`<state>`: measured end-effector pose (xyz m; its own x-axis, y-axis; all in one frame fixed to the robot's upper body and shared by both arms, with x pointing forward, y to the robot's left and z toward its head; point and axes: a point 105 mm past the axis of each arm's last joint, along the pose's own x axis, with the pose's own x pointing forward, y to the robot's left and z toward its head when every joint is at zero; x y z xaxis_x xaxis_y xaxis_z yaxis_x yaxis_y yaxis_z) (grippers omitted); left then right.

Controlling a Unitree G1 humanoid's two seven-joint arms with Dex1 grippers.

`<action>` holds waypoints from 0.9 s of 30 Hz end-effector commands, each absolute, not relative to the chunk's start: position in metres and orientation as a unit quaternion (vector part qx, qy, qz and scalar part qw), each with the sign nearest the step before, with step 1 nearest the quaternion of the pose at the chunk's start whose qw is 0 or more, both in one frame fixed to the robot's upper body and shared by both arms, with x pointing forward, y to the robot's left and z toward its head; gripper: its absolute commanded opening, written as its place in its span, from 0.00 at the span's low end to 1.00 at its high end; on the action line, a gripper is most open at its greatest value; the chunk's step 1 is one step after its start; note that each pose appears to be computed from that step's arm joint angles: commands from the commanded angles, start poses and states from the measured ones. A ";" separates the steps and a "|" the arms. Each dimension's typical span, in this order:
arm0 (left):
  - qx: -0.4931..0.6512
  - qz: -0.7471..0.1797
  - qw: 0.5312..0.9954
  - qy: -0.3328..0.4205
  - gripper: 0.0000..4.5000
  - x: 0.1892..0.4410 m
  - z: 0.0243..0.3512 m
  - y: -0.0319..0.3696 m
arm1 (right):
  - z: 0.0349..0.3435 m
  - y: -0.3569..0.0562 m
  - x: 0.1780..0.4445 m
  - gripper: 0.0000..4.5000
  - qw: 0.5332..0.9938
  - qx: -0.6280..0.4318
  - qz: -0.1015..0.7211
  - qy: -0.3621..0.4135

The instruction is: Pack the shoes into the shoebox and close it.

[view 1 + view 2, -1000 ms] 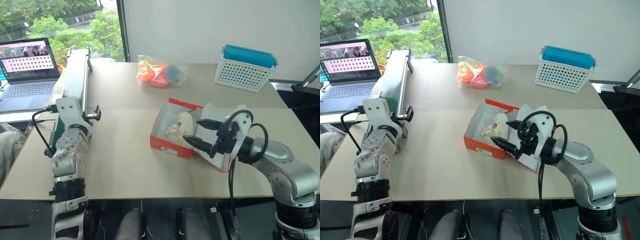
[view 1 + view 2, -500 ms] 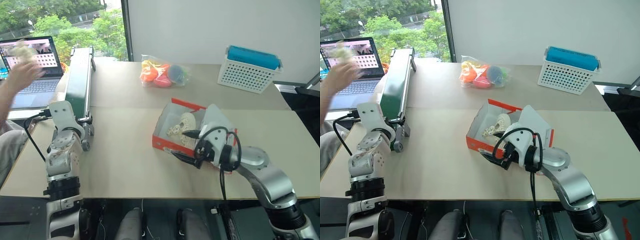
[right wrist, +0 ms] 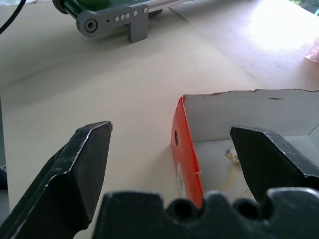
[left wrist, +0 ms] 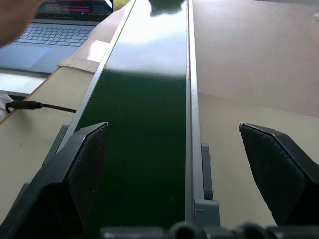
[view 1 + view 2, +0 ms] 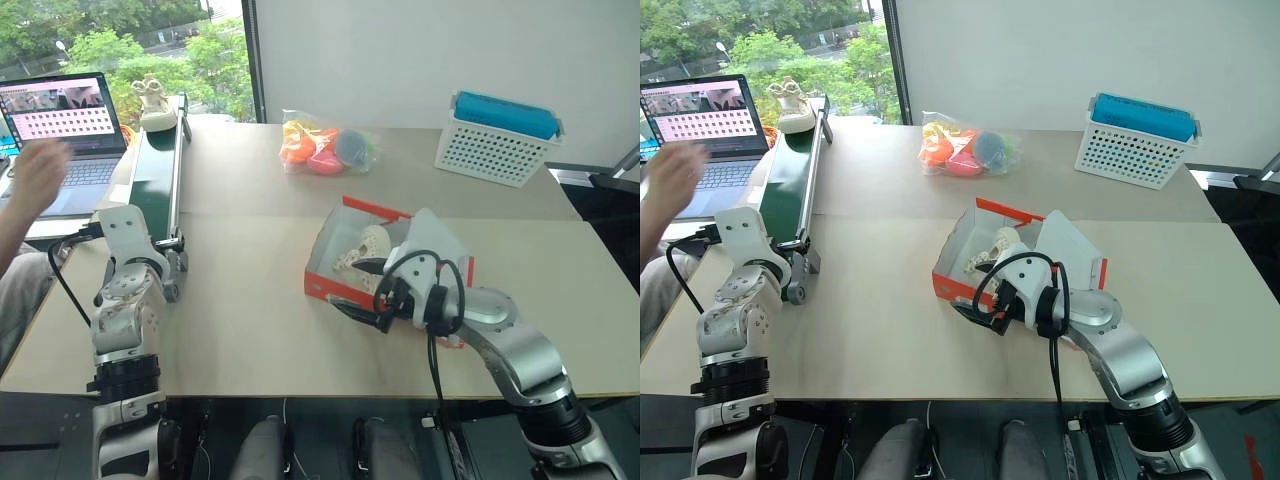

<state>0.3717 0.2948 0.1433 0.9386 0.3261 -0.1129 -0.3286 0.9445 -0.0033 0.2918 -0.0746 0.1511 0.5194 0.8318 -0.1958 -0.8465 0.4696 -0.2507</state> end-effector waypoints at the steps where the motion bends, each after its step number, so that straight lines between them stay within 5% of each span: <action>1: 0.004 0.162 0.986 0.031 1.00 0.371 0.157 0.294 | 0.162 -0.074 0.293 0.99 0.859 -0.167 0.485 0.000; 27: 0.006 0.159 0.987 0.026 1.00 0.378 0.168 0.298 | 0.155 -0.072 0.286 0.99 0.825 -0.209 0.524 0.004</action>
